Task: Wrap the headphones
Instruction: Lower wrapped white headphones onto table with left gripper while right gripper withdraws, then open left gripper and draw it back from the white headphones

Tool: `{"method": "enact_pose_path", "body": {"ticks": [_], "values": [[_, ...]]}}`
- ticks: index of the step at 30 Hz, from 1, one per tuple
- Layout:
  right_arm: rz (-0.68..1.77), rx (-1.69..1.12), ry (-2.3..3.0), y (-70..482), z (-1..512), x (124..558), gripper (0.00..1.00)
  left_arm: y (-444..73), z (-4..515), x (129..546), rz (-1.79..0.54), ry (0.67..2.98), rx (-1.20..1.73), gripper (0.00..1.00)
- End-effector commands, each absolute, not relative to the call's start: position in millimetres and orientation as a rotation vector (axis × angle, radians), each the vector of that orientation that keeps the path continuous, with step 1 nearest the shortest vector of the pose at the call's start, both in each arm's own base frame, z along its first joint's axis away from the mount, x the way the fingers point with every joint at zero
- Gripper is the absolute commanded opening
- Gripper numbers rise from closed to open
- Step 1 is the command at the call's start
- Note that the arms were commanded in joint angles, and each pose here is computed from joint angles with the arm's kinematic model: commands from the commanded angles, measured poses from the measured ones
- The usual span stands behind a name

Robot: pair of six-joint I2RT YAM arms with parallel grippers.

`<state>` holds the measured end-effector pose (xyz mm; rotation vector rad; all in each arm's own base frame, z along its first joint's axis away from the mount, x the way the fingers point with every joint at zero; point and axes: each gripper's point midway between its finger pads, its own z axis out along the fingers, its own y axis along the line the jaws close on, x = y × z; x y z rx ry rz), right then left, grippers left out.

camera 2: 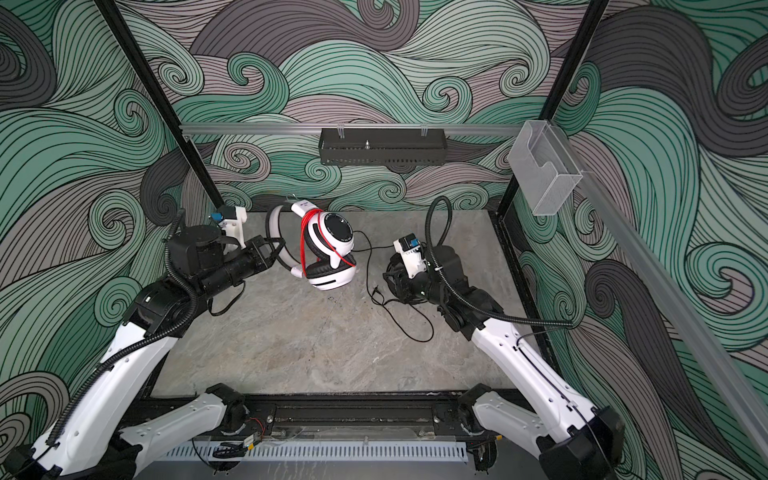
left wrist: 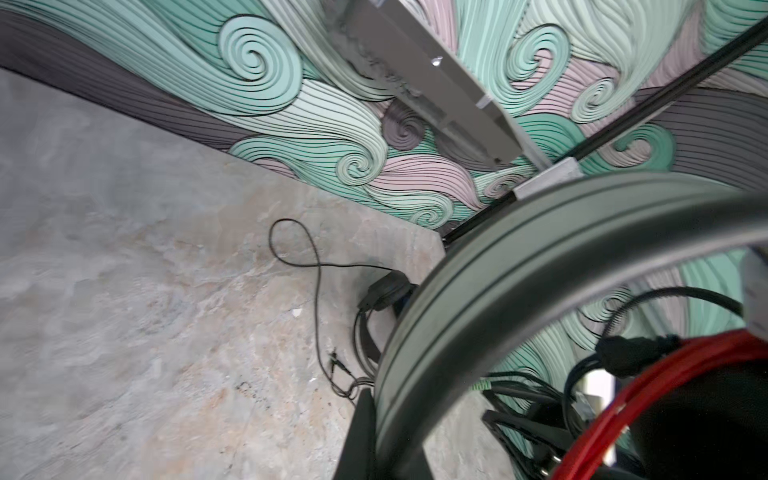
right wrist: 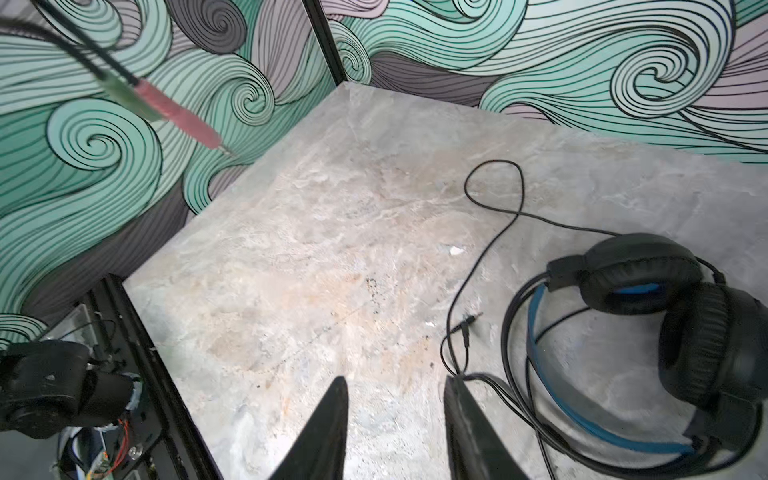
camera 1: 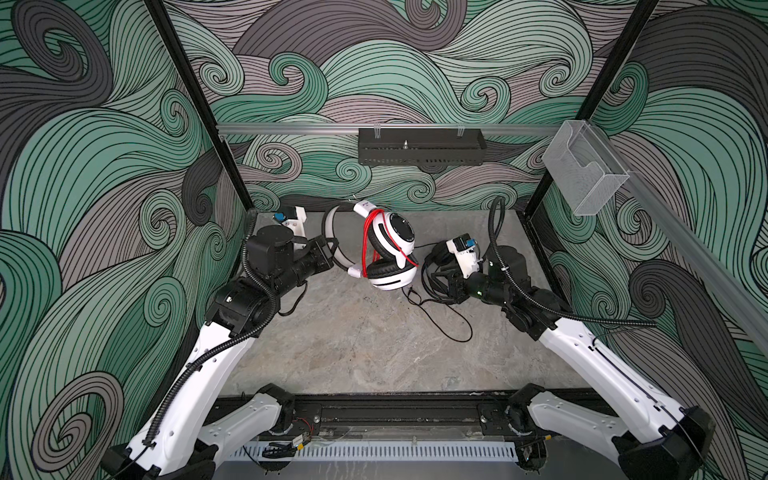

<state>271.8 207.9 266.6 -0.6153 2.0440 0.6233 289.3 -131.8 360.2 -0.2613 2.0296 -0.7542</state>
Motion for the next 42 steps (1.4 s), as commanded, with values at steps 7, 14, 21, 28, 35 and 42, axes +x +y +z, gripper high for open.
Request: {"method": "enact_pose_path", "body": {"ticks": [7, 14, 21, 28, 35, 42], "values": [[0.554, -0.606, 2.079, 194, 263, 266, 0.41, -75, 267, 327, -0.493, 2.106, -0.509, 0.00], [0.549, -0.616, 2.057, 196, 276, 269, 0.40, -45, 194, 370, -0.373, 2.181, -0.648, 0.00], [0.539, -0.630, 2.051, 194, 282, 267, 0.40, -40, 142, 420, -0.366, 2.285, -0.696, 0.00], [0.534, -0.629, 2.051, 193, 282, 267, 0.40, -34, 98, 457, -0.379, 2.376, -0.762, 0.00], [0.502, -0.635, 2.047, 191, 283, 270, 0.40, -29, 70, 484, -0.352, 2.443, -0.790, 0.00], [0.494, -0.636, 2.047, 191, 282, 273, 0.39, -25, 46, 491, -0.319, 2.507, -0.827, 0.06]]}}
